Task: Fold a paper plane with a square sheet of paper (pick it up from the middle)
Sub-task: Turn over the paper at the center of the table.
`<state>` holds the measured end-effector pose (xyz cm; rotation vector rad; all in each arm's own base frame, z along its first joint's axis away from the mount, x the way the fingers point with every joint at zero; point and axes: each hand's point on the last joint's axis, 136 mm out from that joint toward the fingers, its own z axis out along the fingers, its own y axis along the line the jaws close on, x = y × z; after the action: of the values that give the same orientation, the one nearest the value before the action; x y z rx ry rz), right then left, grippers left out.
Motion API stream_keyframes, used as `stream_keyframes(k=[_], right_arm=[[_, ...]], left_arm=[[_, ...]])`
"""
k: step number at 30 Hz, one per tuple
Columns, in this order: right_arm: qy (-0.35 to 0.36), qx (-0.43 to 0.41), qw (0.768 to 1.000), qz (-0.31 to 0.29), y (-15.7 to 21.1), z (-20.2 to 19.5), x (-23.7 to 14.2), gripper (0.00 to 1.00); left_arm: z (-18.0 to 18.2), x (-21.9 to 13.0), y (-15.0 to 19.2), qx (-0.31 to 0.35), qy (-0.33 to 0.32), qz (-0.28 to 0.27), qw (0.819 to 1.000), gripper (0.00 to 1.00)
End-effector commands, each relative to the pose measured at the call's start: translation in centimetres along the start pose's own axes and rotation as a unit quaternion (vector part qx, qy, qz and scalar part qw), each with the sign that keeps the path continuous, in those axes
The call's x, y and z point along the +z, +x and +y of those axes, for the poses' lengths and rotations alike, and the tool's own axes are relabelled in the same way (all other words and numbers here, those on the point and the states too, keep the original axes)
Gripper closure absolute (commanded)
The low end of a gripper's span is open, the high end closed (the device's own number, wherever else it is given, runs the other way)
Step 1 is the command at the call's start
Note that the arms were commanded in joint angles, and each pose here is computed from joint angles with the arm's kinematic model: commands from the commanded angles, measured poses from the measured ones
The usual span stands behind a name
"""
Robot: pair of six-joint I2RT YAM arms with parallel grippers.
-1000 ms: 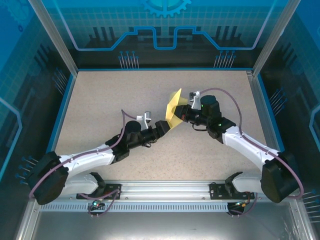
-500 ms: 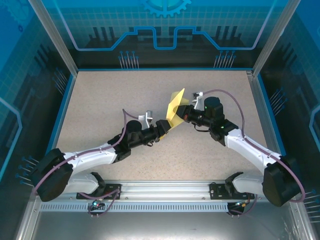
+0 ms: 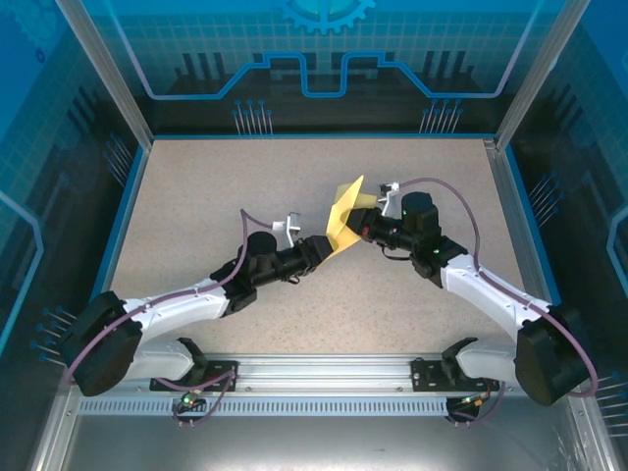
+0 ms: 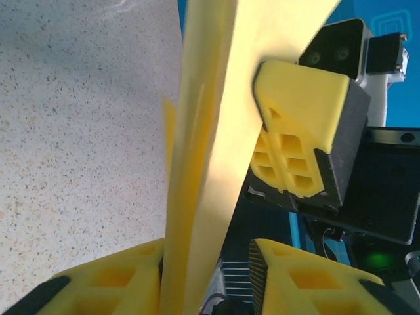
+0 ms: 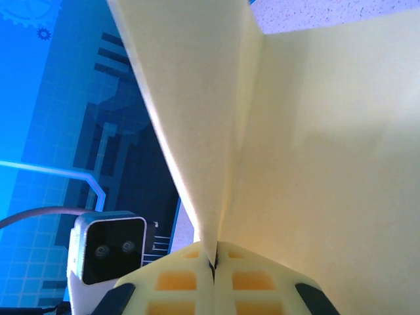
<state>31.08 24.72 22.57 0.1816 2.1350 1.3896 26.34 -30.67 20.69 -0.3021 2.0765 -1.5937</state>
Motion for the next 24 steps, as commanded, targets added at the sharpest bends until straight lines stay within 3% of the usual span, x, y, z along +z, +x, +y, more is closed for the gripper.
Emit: stream_keyframes(k=[1,16,19,24], right_arm=[[-0.005,0.004,1.000,0.001,-0.1,-0.4,-0.1,1.00],[0.004,0.004,1.000,0.007,0.0,-1.3,0.3,0.99],[0.012,-0.002,1.000,0.006,-0.1,-1.5,0.2,0.91],[0.039,-0.012,0.999,0.000,-0.4,-2.4,-0.3,0.65]], left_arm=[[-2.0,-0.2,-0.4,0.031,0.017,0.004,0.999,0.69],[-1.0,-0.6,-0.7,0.055,-0.014,0.006,0.998,0.89],[-0.9,-0.9,-1.0,0.060,-0.020,0.003,0.998,0.91],[-0.3,-1.8,-1.6,0.073,-0.045,0.001,0.996,0.93]])
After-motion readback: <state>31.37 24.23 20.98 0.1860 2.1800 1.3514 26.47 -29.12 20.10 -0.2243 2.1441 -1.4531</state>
